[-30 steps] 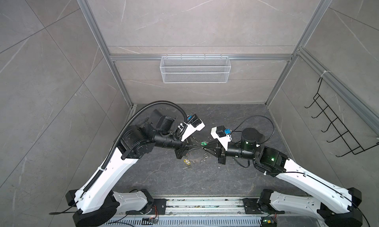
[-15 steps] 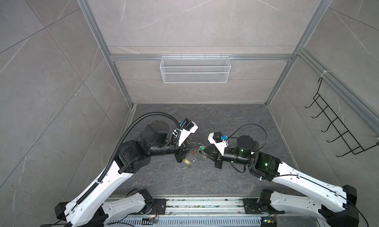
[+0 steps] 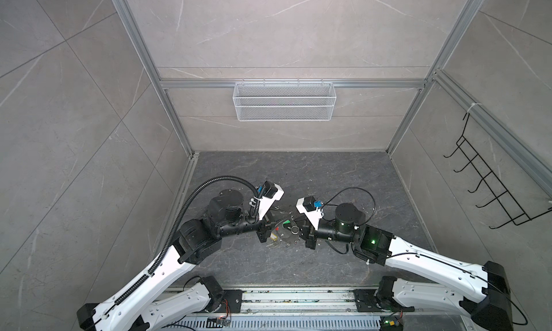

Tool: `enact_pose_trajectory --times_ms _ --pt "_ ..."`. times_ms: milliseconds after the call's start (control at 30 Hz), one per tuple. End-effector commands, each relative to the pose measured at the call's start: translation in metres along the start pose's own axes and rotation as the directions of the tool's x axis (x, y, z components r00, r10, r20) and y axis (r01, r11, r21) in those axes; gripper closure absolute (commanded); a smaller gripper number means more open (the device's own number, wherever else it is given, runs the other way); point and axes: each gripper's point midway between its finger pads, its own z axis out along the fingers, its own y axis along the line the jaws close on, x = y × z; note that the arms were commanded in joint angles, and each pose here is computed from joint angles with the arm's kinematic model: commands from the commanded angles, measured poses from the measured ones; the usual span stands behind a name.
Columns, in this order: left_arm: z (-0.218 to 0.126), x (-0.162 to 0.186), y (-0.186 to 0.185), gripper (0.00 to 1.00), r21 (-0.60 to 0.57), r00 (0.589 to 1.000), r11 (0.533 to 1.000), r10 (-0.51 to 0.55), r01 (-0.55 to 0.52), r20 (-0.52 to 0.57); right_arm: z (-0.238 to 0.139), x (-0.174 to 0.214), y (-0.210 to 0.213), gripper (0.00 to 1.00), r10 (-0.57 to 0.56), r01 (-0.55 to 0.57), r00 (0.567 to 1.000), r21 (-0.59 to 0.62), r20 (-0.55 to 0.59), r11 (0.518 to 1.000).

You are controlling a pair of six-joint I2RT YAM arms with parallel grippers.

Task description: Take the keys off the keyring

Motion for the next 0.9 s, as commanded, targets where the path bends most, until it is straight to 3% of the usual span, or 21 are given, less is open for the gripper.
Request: enact_pose_trajectory --times_ms 0,67,167,333,467,700,867 --pt "-0.022 -0.05 -0.024 1.0 0.061 0.978 0.991 0.104 -0.117 0.181 -0.007 0.007 0.009 0.66 0.012 -0.014 0.997 -0.024 -0.077 1.0" --pt "-0.024 -0.049 -0.027 1.0 0.068 0.98 0.99 0.114 -0.127 0.16 -0.016 0.006 0.011 0.57 -0.009 0.007 0.994 -0.017 -0.111 1.0" --pt "-0.025 -0.046 -0.03 1.0 0.087 0.986 0.988 0.119 -0.13 0.118 -0.037 -0.008 0.016 0.52 -0.052 0.053 0.992 0.003 -0.114 0.999" --pt "-0.032 -0.045 -0.037 1.0 0.108 0.983 0.982 0.139 -0.152 0.121 -0.073 -0.063 0.029 0.49 -0.138 0.137 0.99 0.033 0.007 0.99" --pt "-0.036 -0.046 -0.047 1.0 0.157 0.98 0.973 0.149 -0.17 0.135 -0.079 -0.099 0.045 0.49 -0.167 0.17 0.982 -0.022 0.087 0.985" --pt "-0.039 -0.045 -0.055 1.0 0.195 0.978 0.965 0.151 -0.178 0.145 -0.074 -0.124 0.043 0.5 -0.016 0.049 0.99 -0.234 0.141 0.971" --pt "-0.038 -0.044 -0.051 1.0 0.174 0.979 0.97 0.147 -0.171 0.144 -0.068 -0.11 0.056 0.5 0.023 0.011 0.996 -0.373 0.088 0.928"
